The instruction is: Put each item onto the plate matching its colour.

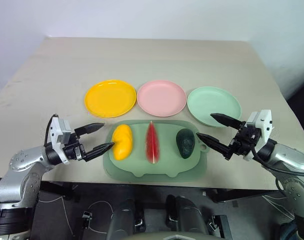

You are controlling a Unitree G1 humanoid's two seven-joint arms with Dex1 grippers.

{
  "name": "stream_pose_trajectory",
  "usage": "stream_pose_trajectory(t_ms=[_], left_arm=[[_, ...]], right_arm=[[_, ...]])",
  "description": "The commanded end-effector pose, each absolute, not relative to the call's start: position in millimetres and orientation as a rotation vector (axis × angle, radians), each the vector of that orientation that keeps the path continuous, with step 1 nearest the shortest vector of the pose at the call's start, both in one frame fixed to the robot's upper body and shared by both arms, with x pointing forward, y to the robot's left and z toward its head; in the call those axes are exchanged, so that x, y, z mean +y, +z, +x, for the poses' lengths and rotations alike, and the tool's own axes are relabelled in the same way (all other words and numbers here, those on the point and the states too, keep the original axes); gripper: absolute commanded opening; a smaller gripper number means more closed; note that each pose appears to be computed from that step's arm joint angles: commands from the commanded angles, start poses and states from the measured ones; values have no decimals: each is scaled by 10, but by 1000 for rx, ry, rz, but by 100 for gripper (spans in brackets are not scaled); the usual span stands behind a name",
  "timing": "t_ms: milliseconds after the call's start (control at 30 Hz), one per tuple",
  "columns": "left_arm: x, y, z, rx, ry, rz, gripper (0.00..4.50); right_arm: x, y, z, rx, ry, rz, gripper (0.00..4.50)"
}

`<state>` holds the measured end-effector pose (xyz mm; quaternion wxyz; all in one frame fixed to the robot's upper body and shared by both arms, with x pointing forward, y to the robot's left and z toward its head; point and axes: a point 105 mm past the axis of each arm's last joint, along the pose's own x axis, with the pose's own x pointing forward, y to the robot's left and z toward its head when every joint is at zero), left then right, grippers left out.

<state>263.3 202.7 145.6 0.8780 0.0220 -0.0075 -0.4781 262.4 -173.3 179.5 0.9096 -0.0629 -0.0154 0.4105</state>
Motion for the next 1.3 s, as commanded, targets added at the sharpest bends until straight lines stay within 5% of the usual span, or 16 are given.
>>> stream_pose_trajectory(t_ms=[33,333,667,1300], left_arm=[[2030,1588,2624,-71,-991,77,448],[1866,1629,2708,-102,-1007,66,448],[1651,1612,2761,-105,-1075,32,448],[1660,1616,2817,-120,-1087,44,448]], right_arm=[[-1676,1896,2625,-68,886,-146,450],[-1671,1939,2603,-57,876,-153,450],[-1790,1766,2541,256,799,-97,450],[-1361,1523,2702,428,810,37,450]])
